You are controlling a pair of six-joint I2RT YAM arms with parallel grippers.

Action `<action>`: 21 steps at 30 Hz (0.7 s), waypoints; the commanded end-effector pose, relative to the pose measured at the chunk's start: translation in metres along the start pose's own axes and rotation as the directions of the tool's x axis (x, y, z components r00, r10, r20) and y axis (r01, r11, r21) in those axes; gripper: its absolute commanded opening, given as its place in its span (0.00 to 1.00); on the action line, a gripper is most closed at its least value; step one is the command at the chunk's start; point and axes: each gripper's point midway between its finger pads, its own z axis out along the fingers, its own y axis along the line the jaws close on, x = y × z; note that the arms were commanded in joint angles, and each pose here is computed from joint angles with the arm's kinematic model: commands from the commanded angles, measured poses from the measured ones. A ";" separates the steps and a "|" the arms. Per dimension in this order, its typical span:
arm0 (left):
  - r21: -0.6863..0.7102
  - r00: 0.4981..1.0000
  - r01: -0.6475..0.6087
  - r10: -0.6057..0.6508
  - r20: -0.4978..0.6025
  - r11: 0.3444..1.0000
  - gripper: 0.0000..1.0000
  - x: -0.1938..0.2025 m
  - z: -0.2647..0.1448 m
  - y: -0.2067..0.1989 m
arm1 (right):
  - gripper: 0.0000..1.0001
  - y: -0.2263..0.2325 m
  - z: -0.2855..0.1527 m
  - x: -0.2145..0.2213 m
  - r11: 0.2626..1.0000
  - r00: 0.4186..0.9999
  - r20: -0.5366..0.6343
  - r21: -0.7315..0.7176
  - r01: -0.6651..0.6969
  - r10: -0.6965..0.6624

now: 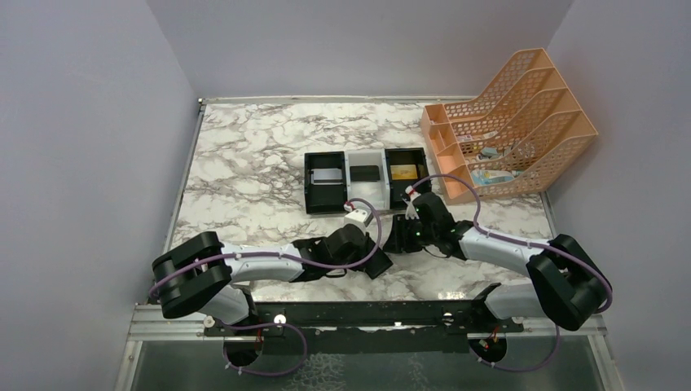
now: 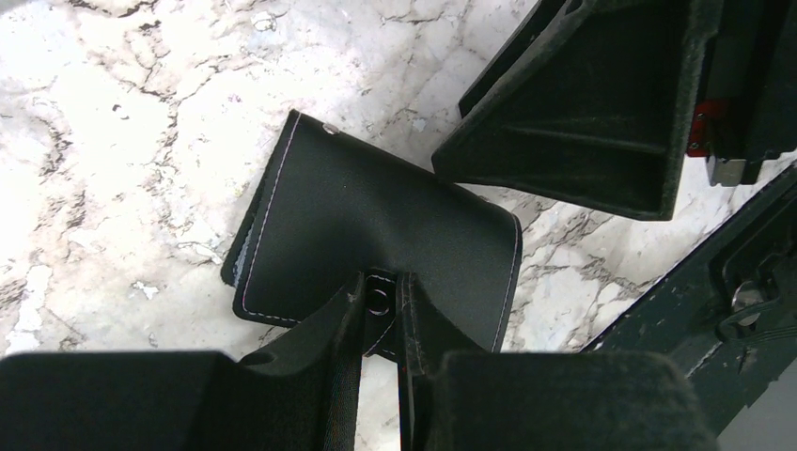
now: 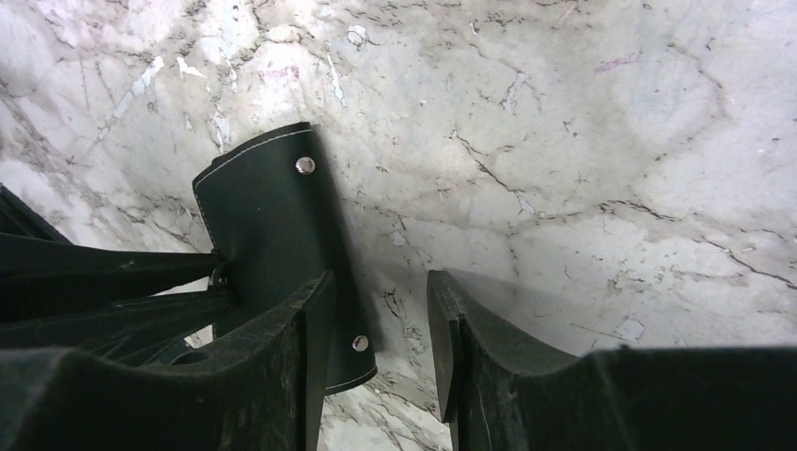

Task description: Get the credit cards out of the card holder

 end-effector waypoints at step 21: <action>0.147 0.971 0.138 -0.163 0.172 0.979 0.11 -0.032 -0.013 -0.017 | 0.54 -0.015 0.006 0.048 1.000 0.988 -0.154 0.011 -0.004 0.006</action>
